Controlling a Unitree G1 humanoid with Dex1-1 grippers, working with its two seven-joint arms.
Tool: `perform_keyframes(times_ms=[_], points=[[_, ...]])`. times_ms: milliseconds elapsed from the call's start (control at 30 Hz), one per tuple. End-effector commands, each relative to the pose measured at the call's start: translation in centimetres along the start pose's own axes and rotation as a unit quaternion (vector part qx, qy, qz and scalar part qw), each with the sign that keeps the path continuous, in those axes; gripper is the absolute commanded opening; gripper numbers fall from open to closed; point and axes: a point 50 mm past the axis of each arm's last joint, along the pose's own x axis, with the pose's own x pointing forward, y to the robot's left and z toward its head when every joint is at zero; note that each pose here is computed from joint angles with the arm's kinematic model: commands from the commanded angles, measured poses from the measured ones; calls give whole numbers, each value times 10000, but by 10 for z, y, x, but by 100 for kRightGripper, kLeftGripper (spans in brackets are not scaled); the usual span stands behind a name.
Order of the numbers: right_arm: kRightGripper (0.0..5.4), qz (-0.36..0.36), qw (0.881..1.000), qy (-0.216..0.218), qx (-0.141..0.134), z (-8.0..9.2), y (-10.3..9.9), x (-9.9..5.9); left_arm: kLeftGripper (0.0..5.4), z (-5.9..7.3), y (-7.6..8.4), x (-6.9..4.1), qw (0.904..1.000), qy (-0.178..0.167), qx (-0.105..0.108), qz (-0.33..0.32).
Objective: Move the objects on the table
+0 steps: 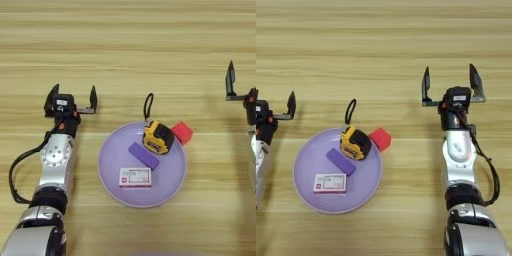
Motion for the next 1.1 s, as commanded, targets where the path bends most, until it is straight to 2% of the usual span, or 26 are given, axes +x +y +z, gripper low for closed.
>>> perform_keyframes(times_ms=[33, 267, 533, 767, 967, 1100], points=[[537, 8, 9991, 189, 386, -7, 3, 0, 540, 0, 3, 0, 10000, -15, 4, 29], [537, 87, 9981, 256, 559, -10, 4, -2, 540, 1, 4, -1, 10000, -41, 4, 28], [537, 214, 9979, 307, 536, -11, 9, -5, 540, 4, 5, -2, 9999, -139, 18, 20], [537, 266, 9969, 562, 488, -15, 12, -9, 540, 7, 5, -4, 9998, -207, 61, -3], [537, 493, 9942, 722, 623, -17, 18, -10, 540, 9, 5, -4, 9996, -269, 8, -18], [537, 545, 9936, 859, 483, -20, 19, -10, 540, 11, 4, -3, 9995, -315, -14, -43]])
